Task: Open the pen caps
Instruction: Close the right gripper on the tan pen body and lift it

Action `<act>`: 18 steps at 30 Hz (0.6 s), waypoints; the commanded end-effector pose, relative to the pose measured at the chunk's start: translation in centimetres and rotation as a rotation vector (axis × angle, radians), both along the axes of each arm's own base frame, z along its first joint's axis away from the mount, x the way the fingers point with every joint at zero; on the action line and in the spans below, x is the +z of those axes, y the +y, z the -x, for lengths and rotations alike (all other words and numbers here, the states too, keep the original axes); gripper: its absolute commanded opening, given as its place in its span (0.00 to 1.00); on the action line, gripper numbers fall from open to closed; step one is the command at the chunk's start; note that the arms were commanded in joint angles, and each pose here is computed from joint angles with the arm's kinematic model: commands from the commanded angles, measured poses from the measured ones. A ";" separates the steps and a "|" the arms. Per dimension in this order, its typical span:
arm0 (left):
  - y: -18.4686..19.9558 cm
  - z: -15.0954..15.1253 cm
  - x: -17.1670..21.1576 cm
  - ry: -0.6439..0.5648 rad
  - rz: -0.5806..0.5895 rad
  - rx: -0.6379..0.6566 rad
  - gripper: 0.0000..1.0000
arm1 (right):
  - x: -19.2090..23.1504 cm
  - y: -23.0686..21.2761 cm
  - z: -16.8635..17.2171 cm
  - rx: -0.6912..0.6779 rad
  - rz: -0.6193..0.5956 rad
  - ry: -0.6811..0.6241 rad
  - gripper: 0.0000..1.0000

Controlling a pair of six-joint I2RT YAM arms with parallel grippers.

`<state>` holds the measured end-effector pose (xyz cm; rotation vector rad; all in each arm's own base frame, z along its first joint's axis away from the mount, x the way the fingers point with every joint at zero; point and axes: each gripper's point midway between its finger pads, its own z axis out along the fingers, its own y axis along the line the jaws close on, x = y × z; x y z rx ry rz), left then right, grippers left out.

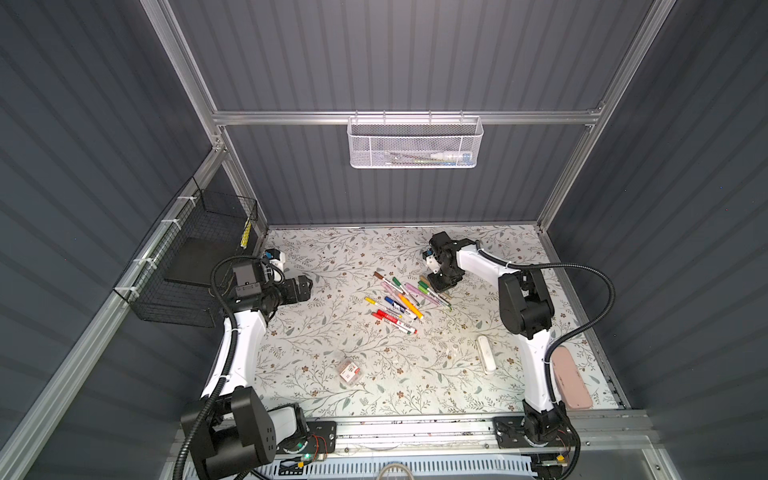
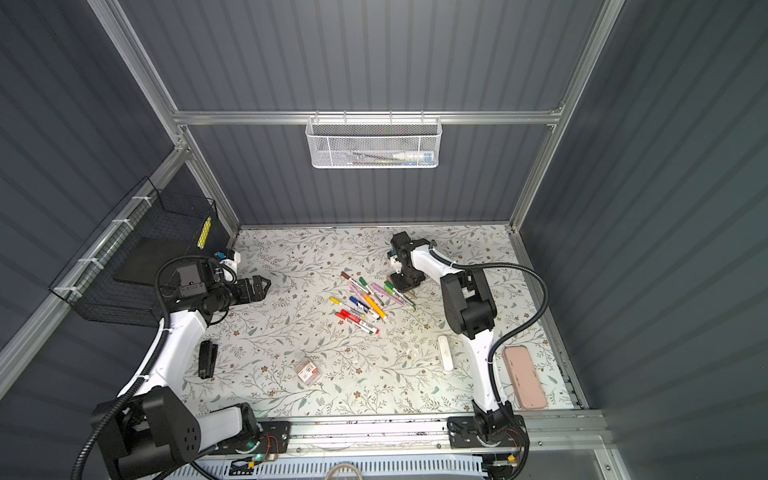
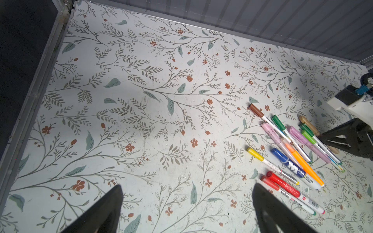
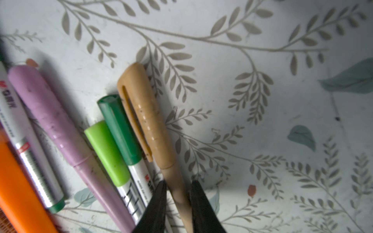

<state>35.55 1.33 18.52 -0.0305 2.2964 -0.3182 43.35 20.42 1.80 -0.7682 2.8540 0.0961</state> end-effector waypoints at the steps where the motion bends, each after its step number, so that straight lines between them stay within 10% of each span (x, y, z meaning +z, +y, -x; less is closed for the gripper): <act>1: -0.1 0.2 1.2 -0.021 0.027 0.005 1.00 | -2.1 -0.7 1.0 0.022 0.051 0.048 0.23; 18: -0.1 0.3 2.3 -0.045 0.015 -0.003 1.00 | 0.4 -1.4 -0.2 0.048 0.077 -0.049 0.05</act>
